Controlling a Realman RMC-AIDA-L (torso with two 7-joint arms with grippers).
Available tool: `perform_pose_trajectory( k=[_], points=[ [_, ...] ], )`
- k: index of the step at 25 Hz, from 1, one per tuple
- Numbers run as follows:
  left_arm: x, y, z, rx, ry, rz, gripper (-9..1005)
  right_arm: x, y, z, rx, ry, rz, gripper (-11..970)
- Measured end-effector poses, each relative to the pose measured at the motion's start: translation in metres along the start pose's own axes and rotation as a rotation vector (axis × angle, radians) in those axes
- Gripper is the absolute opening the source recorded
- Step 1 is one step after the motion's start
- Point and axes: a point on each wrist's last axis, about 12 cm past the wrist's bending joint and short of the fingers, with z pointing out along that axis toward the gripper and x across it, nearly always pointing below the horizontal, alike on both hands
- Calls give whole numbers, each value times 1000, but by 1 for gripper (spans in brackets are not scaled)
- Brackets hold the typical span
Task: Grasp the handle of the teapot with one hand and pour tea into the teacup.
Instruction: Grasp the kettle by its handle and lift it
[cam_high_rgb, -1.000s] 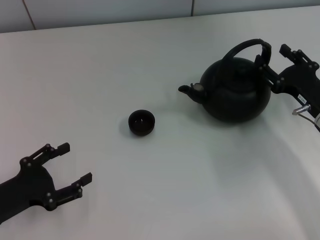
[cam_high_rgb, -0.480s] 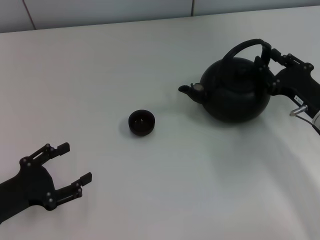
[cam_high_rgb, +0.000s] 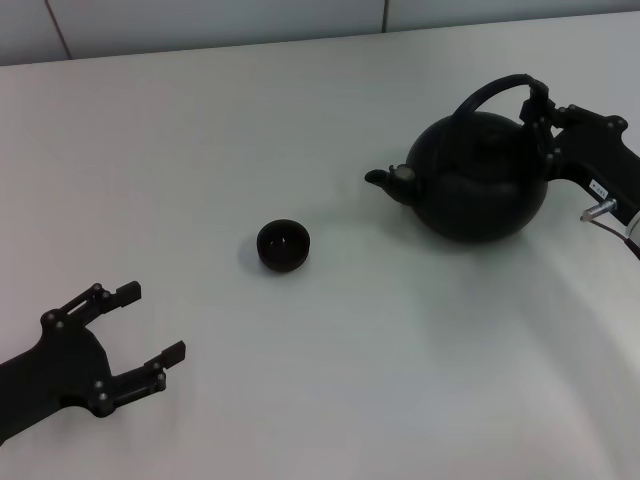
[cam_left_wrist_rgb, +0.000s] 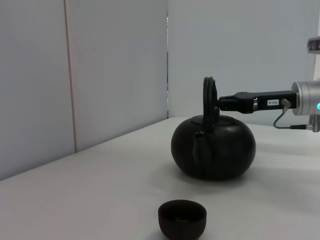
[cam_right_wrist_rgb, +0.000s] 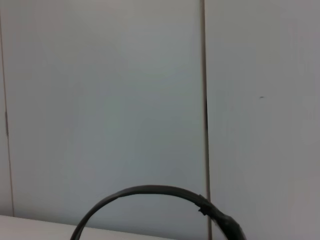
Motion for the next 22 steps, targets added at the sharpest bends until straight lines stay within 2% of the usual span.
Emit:
perform_pose_trajectory(
  k=[3, 9, 14, 22],
  points=[
    [-1, 1, 1, -1, -2, 2, 863, 0, 1, 2, -4, 3, 0, 90],
    [-1, 1, 1, -5, -4, 2, 863, -5, 0, 3, -8, -27, 5, 89],
    [-1, 1, 1, -3, -5, 1, 863, -16, -8, 10, -26, -53, 10, 89],
    [0, -1, 2, 1, -3, 0, 862, -34, -7, 28, -131, -62, -39, 88]
  ],
)
